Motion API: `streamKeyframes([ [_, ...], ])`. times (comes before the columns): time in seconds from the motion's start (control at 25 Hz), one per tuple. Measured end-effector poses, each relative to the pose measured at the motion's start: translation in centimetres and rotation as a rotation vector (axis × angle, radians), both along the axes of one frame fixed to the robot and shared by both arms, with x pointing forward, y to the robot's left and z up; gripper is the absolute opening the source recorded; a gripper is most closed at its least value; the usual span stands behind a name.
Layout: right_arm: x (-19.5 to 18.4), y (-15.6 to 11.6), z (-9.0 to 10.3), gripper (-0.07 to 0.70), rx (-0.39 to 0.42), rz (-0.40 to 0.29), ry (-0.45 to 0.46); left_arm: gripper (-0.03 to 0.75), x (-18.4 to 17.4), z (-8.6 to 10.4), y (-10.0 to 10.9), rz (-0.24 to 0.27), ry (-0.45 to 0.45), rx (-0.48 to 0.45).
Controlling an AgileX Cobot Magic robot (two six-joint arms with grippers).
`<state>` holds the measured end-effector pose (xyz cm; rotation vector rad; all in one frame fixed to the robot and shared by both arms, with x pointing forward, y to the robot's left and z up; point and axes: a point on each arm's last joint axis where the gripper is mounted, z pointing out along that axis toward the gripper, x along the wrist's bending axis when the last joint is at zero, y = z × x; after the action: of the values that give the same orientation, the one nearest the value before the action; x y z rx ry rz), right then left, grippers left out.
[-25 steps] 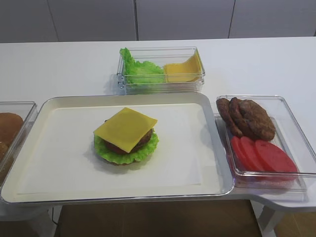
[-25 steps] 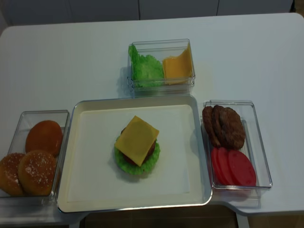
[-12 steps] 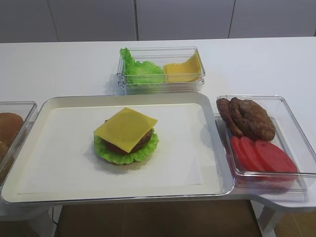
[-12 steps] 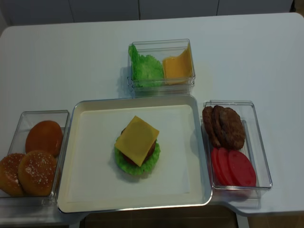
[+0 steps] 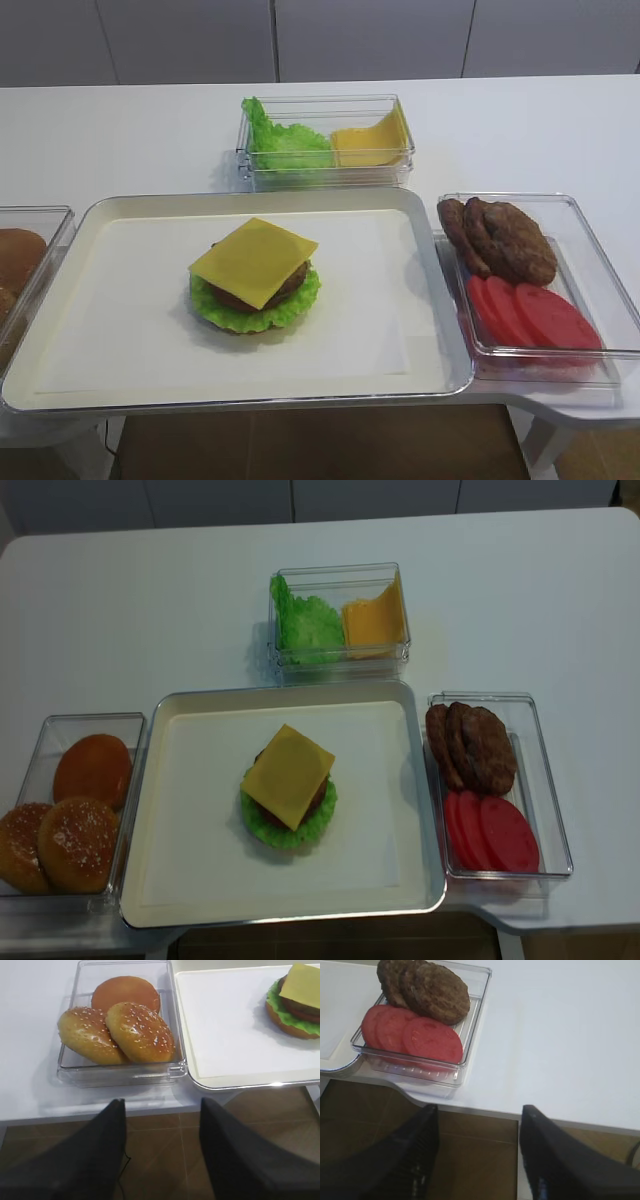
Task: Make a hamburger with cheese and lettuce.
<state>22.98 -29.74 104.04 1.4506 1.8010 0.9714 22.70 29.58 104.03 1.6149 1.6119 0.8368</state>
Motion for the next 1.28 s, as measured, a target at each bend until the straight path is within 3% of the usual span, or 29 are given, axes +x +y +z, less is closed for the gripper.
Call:
streamKeyframes([
  [0.56,-0.06,-0.01,0.00,0.397,0.001,0.000,-0.004,0.359,0.00,0.00,0.00,0.000,0.000,0.000],
  [0.88,-0.04,0.15,0.00,0.396,0.011,-0.067,-0.003,0.359,0.00,0.00,0.00,0.000,0.000,0.000],
  [1.28,-0.10,0.54,0.03,0.396,0.004,-0.011,-0.007,0.359,0.00,0.00,0.00,0.000,0.000,0.000],
])
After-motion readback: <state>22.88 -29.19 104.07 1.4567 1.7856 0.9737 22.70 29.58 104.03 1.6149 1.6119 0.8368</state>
